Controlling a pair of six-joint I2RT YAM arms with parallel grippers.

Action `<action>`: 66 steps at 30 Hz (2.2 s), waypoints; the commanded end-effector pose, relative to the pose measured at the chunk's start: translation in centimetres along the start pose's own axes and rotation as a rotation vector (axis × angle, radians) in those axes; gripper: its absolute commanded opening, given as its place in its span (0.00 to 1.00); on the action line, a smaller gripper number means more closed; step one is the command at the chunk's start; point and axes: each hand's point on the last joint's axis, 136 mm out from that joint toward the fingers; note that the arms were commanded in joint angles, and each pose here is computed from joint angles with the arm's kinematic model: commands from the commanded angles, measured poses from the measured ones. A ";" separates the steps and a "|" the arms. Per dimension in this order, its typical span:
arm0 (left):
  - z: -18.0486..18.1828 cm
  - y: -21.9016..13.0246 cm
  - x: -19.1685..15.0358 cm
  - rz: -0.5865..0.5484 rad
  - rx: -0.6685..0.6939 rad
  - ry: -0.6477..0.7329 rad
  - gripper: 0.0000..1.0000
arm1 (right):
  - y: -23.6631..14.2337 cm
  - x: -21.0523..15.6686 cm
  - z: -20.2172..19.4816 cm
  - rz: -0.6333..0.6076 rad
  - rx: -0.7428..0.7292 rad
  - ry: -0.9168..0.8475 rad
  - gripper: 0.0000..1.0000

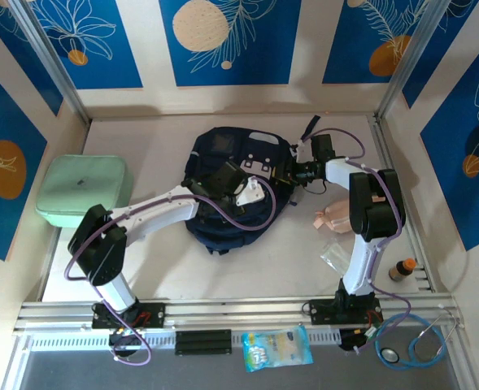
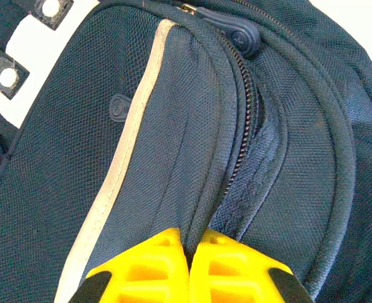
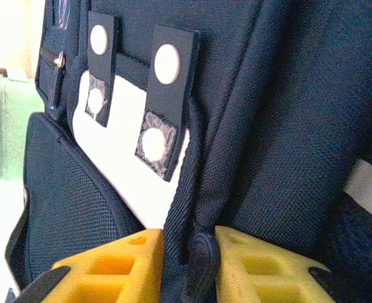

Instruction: Pack the student bag

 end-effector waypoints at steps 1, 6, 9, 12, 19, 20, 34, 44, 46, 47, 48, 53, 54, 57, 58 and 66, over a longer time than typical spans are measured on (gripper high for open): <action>1.4 -0.6 1.2 -0.055 0.039 -0.043 0.00 | 0.5 -3.3 0.3 0.107 -0.009 0.016 0.23; 1.3 -0.7 1.0 -0.050 0.037 -0.046 0.00 | 0.3 -3.0 0.3 0.080 -0.022 0.015 0.15; 1.3 -0.9 0.9 -0.048 0.040 -0.049 0.00 | -0.3 -2.7 0.7 0.055 -0.025 0.003 0.09; 1.5 -0.9 0.8 -0.045 0.049 -0.070 0.00 | -1.3 -2.7 1.8 0.019 -0.015 -0.021 0.04; 2.6 -0.3 0.5 -0.031 0.022 -0.230 0.00 | -4.6 -4.1 5.6 -0.049 0.120 -0.086 0.01; 2.7 -0.2 0.8 -0.041 0.007 -0.254 0.00 | -5.0 -4.7 6.1 -0.050 0.152 -0.089 0.01; 5.1 0.7 4.2 -0.153 -0.098 -0.496 0.00 | -7.3 -10.6 9.2 -0.121 0.220 -0.223 0.00; 6.8 0.7 7.7 -0.260 -0.219 -0.597 0.00 | -5.7 -13.9 9.9 -0.208 0.147 -0.395 0.02; 7.1 0.7 8.0 -0.275 -0.233 -0.614 0.00 | -5.1 -14.4 9.7 -0.227 0.130 -0.423 0.02; 7.3 0.7 8.1 -0.280 -0.234 -0.623 0.00 | -4.7 -14.8 9.6 -0.238 0.118 -0.439 0.02; 7.4 0.8 8.1 -0.283 -0.237 -0.631 0.00 | -4.4 -15.0 9.4 -0.251 0.104 -0.452 0.03; 7.7 1.1 7.8 -0.287 -0.242 -0.647 0.00 | -3.8 -15.9 8.5 -0.269 0.078 -0.460 0.11; 7.6 1.2 7.7 -0.280 -0.242 -0.642 0.00 | -4.1 -15.8 8.3 -0.282 0.069 -0.446 0.15; 7.4 1.3 7.2 -0.267 -0.233 -0.622 0.00 | -5.9 -14.8 8.0 -0.347 0.063 -0.393 0.27; 7.2 1.3 7.0 -0.264 -0.232 -0.615 0.00 | -6.7 -14.3 7.9 -0.373 0.062 -0.367 0.30; 6.1 -0.1 5.8 -0.287 -0.199 -0.554 0.00 | -11.2 -10.8 6.7 -0.305 0.093 0.041 0.49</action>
Point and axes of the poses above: each hand's point on the last joint's axis, 136 mm out from that joint toward the fingers, its own y axis out along the fingers, its own z axis along the line the jaws close on, x = y × z, and after that the axes turned 15 degrees about y, right-handed
